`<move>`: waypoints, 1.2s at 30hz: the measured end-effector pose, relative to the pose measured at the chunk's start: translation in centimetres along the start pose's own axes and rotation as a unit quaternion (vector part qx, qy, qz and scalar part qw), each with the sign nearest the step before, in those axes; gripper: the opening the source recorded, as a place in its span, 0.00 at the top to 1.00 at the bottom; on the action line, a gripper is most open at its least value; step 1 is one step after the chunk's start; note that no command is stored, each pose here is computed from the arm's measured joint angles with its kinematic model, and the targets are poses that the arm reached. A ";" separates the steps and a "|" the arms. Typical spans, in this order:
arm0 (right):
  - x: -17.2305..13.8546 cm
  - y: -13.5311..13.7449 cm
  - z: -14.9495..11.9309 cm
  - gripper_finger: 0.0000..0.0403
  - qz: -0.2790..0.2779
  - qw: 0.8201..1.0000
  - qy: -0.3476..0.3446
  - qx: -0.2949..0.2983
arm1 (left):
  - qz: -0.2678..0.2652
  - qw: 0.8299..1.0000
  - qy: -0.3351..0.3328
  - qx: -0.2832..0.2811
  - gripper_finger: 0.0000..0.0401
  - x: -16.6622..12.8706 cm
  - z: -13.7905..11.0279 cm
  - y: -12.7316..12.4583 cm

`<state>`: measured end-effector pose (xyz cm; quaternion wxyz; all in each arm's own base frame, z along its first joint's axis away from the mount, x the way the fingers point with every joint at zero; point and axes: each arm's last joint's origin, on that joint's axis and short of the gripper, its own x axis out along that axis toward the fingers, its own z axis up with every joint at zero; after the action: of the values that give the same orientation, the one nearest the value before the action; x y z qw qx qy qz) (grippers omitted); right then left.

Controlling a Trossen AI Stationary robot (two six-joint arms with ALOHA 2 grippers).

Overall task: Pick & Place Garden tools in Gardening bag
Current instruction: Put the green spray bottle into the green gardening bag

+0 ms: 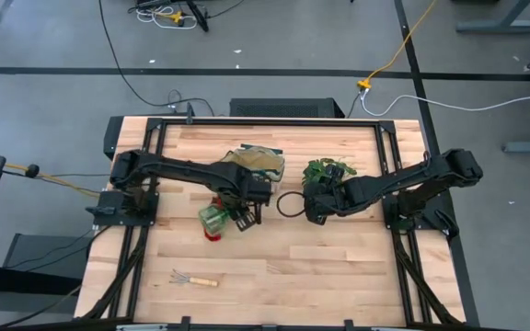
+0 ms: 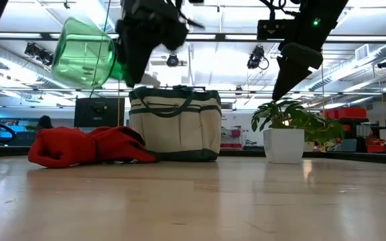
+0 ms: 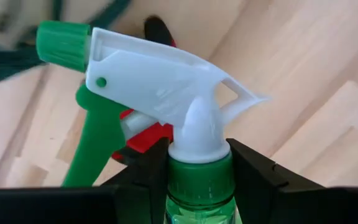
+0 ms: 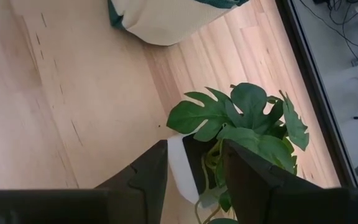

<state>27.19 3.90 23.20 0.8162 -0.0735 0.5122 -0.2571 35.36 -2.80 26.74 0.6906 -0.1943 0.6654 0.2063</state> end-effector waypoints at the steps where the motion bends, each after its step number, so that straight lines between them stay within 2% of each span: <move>1: 0.0 0.0 0.0 0.62 0.000 1.000 0.000 0.000 | 0.001 1.000 -0.012 -0.003 0.65 -0.6 -0.2 0.2; 9: 0.0 0.0 0.0 0.62 0.001 1.000 -0.002 0.004 | 0.033 0.988 -0.150 -0.025 0.65 -6.0 -1.7 3.1; 15: 0.0 0.0 0.1 0.62 0.001 1.000 -0.003 0.011 | 0.060 0.956 -0.287 -0.015 0.65 -9.5 -2.2 4.5; 19: 0.0 0.0 0.1 0.62 0.002 1.000 -0.003 0.012 | 0.073 0.934 -0.350 0.007 0.65 -10.7 -1.8 4.6; 25: 0.0 0.0 0.1 0.62 0.002 1.000 -0.003 0.017 | 0.093 0.926 -0.365 0.034 0.65 -10.3 -0.8 5.3; 31: 0.0 0.0 0.1 0.62 0.002 1.000 -0.003 0.018 | 0.121 0.930 -0.346 0.032 0.65 -8.0 0.3 6.7; 36: 0.0 0.0 0.1 0.62 0.002 1.000 -0.003 0.026 | 0.119 0.929 -0.349 0.034 0.65 -6.9 1.4 7.7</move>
<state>27.27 3.93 23.22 0.8200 -0.0516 0.5028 -0.2685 32.12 4.25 33.75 0.8555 -0.0058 0.4075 0.3195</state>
